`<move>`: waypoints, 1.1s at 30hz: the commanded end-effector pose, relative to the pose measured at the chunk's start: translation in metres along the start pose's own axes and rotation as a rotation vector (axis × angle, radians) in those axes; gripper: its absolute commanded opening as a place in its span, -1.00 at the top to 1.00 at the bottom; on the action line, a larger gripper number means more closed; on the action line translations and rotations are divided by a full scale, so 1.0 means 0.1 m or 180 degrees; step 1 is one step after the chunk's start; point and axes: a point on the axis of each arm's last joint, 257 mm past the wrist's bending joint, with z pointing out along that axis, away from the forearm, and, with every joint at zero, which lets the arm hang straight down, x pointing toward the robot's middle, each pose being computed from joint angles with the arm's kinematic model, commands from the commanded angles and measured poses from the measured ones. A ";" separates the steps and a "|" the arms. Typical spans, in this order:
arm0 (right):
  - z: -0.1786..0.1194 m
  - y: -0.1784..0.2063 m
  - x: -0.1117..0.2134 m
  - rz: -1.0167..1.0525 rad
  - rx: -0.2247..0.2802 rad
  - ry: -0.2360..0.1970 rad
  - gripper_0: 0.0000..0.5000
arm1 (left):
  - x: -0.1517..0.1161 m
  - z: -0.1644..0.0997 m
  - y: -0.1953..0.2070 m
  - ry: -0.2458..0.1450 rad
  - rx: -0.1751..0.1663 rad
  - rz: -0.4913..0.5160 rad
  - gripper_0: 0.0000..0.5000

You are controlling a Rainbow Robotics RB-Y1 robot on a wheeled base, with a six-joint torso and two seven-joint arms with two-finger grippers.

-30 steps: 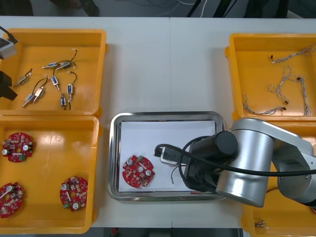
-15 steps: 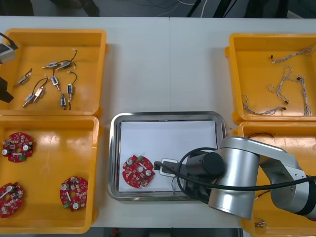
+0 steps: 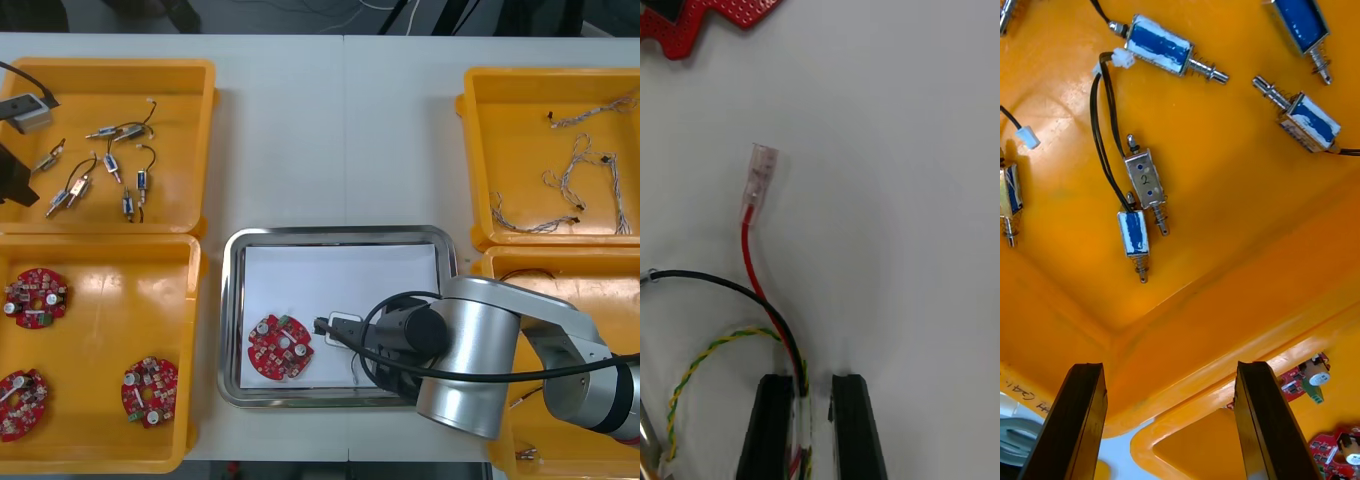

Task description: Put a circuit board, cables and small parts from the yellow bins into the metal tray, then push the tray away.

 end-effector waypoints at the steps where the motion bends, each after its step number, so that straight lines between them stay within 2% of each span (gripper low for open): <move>1: -0.12 -0.05 -0.20 -0.0009 0.0111 -0.0138 -1.00 | -0.19 -0.22 0.25 -0.0123 -0.0198 0.0046 -1.00; 8: -0.29 -0.09 -0.17 0.0023 0.0147 -0.0071 -1.00 | -0.24 -0.13 0.29 -0.0084 -0.0267 0.0091 -1.00; 14: -0.52 -0.08 -0.17 0.0158 -0.0021 -0.0065 -1.00 | -0.24 -0.02 0.36 -0.0079 -0.0293 0.0067 -1.00; 19: -0.79 -0.21 -0.23 0.0321 -0.0090 -0.0144 -1.00 | -0.24 0.04 0.41 -0.0042 -0.0384 0.0110 -1.00; 24: -1.02 -0.38 -0.24 0.0516 -0.0141 -0.0172 -1.00 | -0.23 0.13 0.41 -0.0024 -0.0401 0.0110 -1.00; 29: -1.24 -0.55 -0.18 0.0759 -0.0180 -0.0145 -1.00 | -0.23 0.20 0.41 -0.0020 -0.0364 0.0066 -1.00; 31: -1.36 -0.69 -0.25 0.0869 -0.0103 -0.0252 -1.00 | -0.25 0.23 0.39 -0.0012 -0.0323 0.0038 -1.00; 32: -1.36 -0.69 -0.25 0.0869 -0.0103 -0.0252 -1.00 | -0.25 0.23 0.39 -0.0012 -0.0323 0.0038 -1.00; 33: -1.46 -0.82 -0.31 0.0973 -0.0020 -0.0369 -1.00 | -0.28 0.24 0.38 -0.0013 -0.0307 0.0018 -1.00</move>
